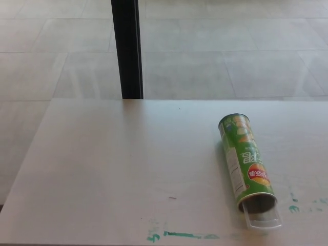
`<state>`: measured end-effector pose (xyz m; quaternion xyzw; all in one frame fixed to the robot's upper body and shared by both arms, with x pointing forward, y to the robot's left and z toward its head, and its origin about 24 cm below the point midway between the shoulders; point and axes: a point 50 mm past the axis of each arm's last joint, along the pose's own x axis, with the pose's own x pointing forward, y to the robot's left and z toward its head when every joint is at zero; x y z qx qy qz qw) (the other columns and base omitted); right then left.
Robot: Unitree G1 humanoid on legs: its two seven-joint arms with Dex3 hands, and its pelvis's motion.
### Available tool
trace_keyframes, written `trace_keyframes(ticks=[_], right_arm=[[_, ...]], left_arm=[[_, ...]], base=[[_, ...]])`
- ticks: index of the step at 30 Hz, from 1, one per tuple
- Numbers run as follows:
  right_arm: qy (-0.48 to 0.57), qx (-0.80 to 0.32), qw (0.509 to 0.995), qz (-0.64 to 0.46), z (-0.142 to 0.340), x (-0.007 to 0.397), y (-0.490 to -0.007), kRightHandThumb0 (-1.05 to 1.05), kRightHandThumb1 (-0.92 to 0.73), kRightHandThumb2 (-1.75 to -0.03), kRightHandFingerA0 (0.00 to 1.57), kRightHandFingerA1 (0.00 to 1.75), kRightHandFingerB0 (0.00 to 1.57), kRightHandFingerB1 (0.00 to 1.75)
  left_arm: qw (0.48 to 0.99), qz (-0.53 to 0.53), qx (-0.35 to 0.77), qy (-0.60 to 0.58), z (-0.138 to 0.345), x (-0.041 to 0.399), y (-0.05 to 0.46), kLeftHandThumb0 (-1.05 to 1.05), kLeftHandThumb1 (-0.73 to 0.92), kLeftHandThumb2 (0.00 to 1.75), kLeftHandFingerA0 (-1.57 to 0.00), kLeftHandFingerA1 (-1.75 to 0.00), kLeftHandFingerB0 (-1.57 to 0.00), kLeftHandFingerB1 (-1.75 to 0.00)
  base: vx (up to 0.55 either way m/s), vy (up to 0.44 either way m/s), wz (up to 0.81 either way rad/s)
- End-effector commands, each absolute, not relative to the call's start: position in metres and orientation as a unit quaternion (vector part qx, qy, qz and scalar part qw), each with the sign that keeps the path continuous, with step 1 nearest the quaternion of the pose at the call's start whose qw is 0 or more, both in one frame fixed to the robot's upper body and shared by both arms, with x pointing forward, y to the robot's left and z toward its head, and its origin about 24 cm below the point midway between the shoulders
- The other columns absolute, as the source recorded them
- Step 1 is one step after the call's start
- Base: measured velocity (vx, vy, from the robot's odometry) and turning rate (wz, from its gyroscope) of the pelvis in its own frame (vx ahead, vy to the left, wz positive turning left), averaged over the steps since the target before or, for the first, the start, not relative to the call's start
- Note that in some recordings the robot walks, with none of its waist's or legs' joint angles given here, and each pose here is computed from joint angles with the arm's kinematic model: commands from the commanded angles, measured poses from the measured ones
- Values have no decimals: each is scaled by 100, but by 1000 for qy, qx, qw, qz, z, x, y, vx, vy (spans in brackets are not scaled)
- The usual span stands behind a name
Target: Use the finger on the right hand of the robot to pull out the chips tray kept inside a container in the middle of the desk
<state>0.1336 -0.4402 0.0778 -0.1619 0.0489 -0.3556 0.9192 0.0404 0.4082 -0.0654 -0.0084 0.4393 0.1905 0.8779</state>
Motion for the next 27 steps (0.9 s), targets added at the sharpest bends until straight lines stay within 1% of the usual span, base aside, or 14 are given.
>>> trace_keyframes(ticks=[1, 2, 3, 8, 9, 10, 12, 13, 16, 17, 18, 20, 21, 27], right_arm=[[-141, -179, 929, -292, 165, 173, -393, -61, -53, -57, 105, 63, 58, 52], [-155, -192, 927, -282, 171, 177, -389, -63, -54, -57, 104, 62, 58, 51], [-176, -208, 924, -268, 177, 185, -383, -63, -56, -58, 101, 61, 55, 47], [-201, -205, 930, -228, 197, 201, -358, -50, -56, -57, 94, 62, 52, 37], [-211, -229, 932, -184, 203, 209, -342, -38, -60, -58, 88, 64, 43, 36], [-211, -233, 936, -159, 205, 211, -335, -35, -61, -59, 84, 61, 37, 36], [-213, -259, 935, -114, 209, 215, -318, -28, -61, -58, 82, 63, 34, 37], [-216, -273, 933, -84, 211, 216, -309, -17, -44, -90, 75, 78, 21, 52], [-223, -300, 928, -9, 211, 221, -286, -13, -43, -89, 77, 80, 24, 54], [-214, -313, 925, 2, 209, 222, -280, -21, -60, -57, 84, 66, 36, 40], [-211, -323, 922, 16, 208, 222, -274, -22, -59, -57, 86, 67, 36, 41], [-198, -338, 919, 41, 203, 223, -266, -26, -61, -58, 87, 67, 35, 41], [-182, -350, 916, 71, 197, 226, -260, -25, -62, -58, 87, 75, 36, 41], [-135, -388, 902, 133, 179, 236, -245, -24, -61, -57, 87, 92, 35, 43]], left_arm=[[882, 193, -6, 429, -58, 44, 416, -74, 69, 61, -32, -72, -36, -57], [882, 191, -3, 430, -58, 46, 416, -74, 70, 61, -31, -68, -34, -53], [884, 188, 0, 428, -57, 46, 416, -74, 71, 61, -30, -72, -32, -53], [884, 190, 1, 427, -57, 46, 416, -74, 70, 61, -33, -72, -35, -56], [884, 187, 5, 429, -56, 45, 416, -74, 71, 62, -32, -72, -36, -57], [884, 188, 6, 429, -56, 45, 416, -74, 71, 61, -33, -73, -36, -56], [883, 190, 4, 430, -57, 43, 416, -72, 71, 62, -34, -73, -36, -57], [883, 194, -3, 428, -58, 43, 416, -72, 70, 61, -33, -72, -35, -56], [882, 190, 10, 430, -57, 42, 416, -72, 72, 62, -33, -73, -33, -54], [883, 186, 15, 431, -56, 42, 416, -73, 72, 62, -33, -74, -35, -56], [884, 184, 15, 430, -56, 42, 416, -74, 72, 62, -32, -74, -36, -61], [885, 189, 6, 427, -56, 43, 417, -73, 71, 61, -33, -73, -35, -58], [885, 185, 10, 426, -56, 43, 416, -74, 71, 61, -31, -71, -32, -52], [883, 188, 10, 430, -55, 43, 418, -74, 71, 61, -32, -74, -33, -56]], base=[[0, 0, 0], [0, 0, 0], [0, 0, 0], [0, 0, 0], [0, 0, 0], [0, 0, 0], [0, 0, 0], [0, 0, 0], [0, 0, 0], [0, 0, 0], [0, 0, 0], [0, 0, 0], [0, 0, 0], [0, 0, 0]])
